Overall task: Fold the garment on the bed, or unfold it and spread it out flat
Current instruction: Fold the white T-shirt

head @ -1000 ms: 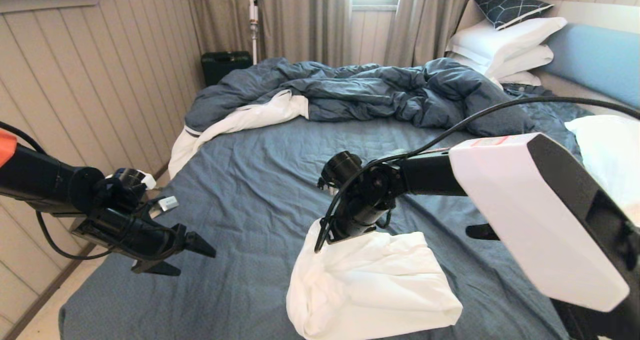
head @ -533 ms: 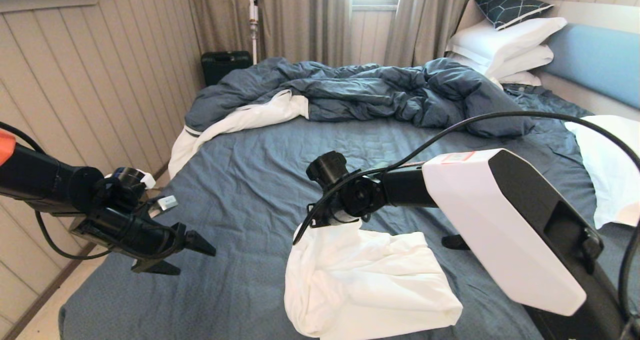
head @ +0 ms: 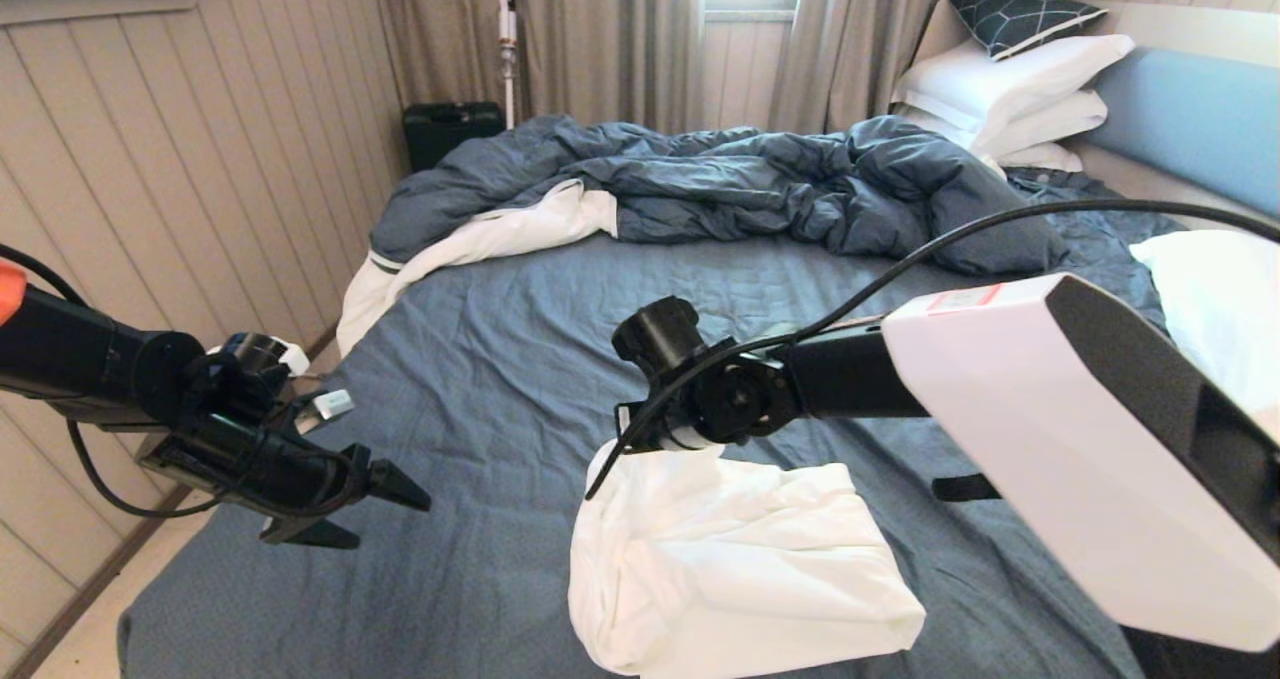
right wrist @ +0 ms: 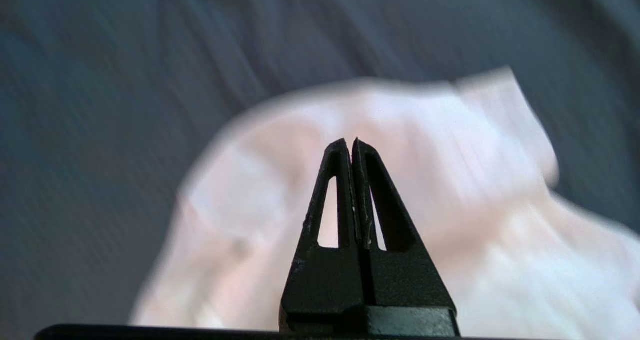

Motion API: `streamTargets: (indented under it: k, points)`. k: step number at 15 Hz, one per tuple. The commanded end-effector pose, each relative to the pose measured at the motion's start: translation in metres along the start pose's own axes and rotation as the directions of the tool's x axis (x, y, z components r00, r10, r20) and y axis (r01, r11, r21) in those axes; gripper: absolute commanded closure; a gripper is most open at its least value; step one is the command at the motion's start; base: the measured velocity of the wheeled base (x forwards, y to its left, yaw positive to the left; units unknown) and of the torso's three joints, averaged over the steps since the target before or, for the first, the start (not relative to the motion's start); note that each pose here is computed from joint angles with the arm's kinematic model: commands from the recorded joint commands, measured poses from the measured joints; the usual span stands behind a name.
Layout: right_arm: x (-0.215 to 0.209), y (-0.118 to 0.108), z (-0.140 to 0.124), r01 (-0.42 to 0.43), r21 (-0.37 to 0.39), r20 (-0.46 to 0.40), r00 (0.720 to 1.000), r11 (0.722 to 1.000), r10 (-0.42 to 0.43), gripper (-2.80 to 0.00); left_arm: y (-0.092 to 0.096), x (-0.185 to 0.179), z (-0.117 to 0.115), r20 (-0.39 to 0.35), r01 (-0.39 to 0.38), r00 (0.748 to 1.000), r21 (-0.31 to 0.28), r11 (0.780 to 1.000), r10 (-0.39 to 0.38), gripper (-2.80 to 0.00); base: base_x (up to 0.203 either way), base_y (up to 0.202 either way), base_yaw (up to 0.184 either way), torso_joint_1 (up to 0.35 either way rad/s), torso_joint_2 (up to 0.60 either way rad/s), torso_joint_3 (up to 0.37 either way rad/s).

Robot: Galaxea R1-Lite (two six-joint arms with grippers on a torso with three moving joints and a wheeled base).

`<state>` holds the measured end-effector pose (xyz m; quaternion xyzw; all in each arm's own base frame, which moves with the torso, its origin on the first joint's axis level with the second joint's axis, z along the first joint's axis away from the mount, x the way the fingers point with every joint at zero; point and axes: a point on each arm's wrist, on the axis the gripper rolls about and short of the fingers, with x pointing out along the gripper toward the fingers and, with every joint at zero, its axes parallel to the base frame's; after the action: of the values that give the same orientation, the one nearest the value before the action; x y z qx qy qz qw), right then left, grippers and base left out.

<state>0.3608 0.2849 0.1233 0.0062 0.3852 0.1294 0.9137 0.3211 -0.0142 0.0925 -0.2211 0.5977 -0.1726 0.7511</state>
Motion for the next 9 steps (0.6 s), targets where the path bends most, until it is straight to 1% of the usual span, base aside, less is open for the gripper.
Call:
streamTargets:
  k: [1,3,5,6,7,9]
  points:
    - [-0.041,-0.016,-0.015,0.002,-0.013,-0.051,0.999,1.0,-0.003,0.0,0.0,0.0,0.0,-0.003,0.003,1.0,-0.003,1.0,-0.003,-2.8,0.0,0.0,0.0,0.0,0.0,0.0]
    - [-0.062,-0.037,-0.038,0.018,-0.023,-0.129,0.991,1.0,-0.021,0.0,0.0,0.0,0.0,-0.003,0.003,1.0,-0.003,1.0,-0.003,-2.8,0.0,0.0,0.0,0.0,0.0,0.0]
    - [-0.075,-0.053,-0.055,0.02,-0.019,-0.184,0.983,1.0,-0.023,0.0,0.0,0.0,-0.001,-0.004,0.003,1.0,-0.004,1.0,-0.003,-2.8,0.0,0.0,0.0,0.0,0.0,0.0]
    - [-0.074,-0.057,-0.062,0.011,-0.02,-0.218,0.976,1.0,-0.015,0.0,0.0,0.0,-0.001,-0.005,0.004,1.0,-0.004,1.0,-0.004,-2.8,0.0,0.0,0.0,0.0,0.0,0.0]
    - [-0.074,-0.058,-0.064,0.006,-0.018,-0.227,0.974,1.0,-0.01,0.0,0.0,0.0,-0.001,-0.005,0.004,1.0,-0.004,1.0,-0.004,-2.8,0.0,0.0,0.0,0.0,0.0,0.0]
    - [-0.059,-0.059,-0.079,0.011,-0.03,-0.297,0.955,0.999,-0.019,0.0,0.0,0.0,-0.001,-0.006,0.004,1.0,-0.004,1.0,-0.004,-2.8,0.0,0.0,0.0,0.0,0.0,0.0]
